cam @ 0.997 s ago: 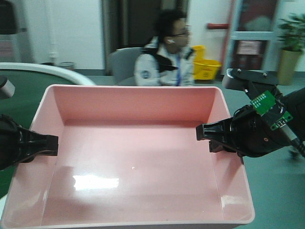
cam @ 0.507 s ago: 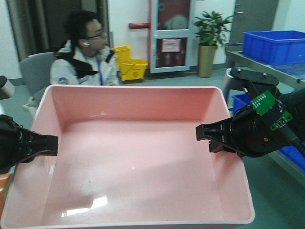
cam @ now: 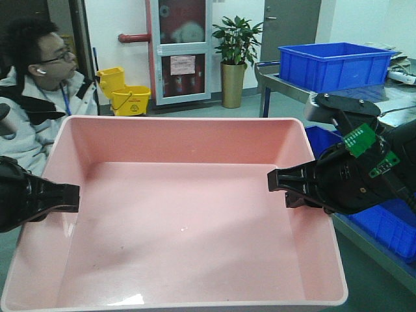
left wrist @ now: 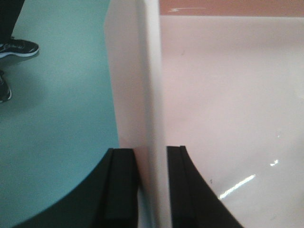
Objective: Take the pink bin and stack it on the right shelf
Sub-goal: 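Hold the pink bin with both grippers while the base drives to the table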
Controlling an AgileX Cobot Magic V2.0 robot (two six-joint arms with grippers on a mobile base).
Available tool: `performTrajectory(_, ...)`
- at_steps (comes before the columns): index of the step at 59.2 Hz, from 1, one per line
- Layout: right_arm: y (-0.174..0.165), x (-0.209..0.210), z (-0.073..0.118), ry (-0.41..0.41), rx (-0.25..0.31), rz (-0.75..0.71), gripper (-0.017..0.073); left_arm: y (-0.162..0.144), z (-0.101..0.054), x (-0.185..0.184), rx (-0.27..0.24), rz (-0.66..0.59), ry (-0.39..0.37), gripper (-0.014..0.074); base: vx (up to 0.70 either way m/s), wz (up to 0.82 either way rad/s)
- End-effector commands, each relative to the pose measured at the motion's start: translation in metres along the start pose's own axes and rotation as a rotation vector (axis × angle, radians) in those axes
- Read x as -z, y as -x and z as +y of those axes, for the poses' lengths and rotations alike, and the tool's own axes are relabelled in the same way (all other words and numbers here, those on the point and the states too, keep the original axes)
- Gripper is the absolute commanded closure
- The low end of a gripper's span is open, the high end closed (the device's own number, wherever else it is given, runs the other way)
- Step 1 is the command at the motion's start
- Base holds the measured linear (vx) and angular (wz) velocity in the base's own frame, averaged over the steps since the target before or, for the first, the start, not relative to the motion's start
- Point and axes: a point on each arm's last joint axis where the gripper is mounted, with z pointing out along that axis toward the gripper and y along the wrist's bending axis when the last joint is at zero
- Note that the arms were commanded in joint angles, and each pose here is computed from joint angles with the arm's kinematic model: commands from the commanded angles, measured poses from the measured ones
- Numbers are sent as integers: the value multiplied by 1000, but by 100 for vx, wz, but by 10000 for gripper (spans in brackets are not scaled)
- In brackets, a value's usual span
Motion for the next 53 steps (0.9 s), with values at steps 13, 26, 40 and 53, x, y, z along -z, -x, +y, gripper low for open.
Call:
performTrajectory(13,15,23,-6,-30,35,-142,568,14,-4,20,-23,-142,-4,595,41,-7)
performTrajectory(26,15,23,-6,-30,35,-141,568,14,-4,20,-23,-142,-4,595,46,-2)
performTrajectory(40,15,23,-6,-30,35,-141,568,14,-4,20,-23,-142,-4,595,50,-5)
performTrajectory(53,15,23,-6,-30,35,-141,568,14,-4,20,-23,-142,-4,595,51,-20)
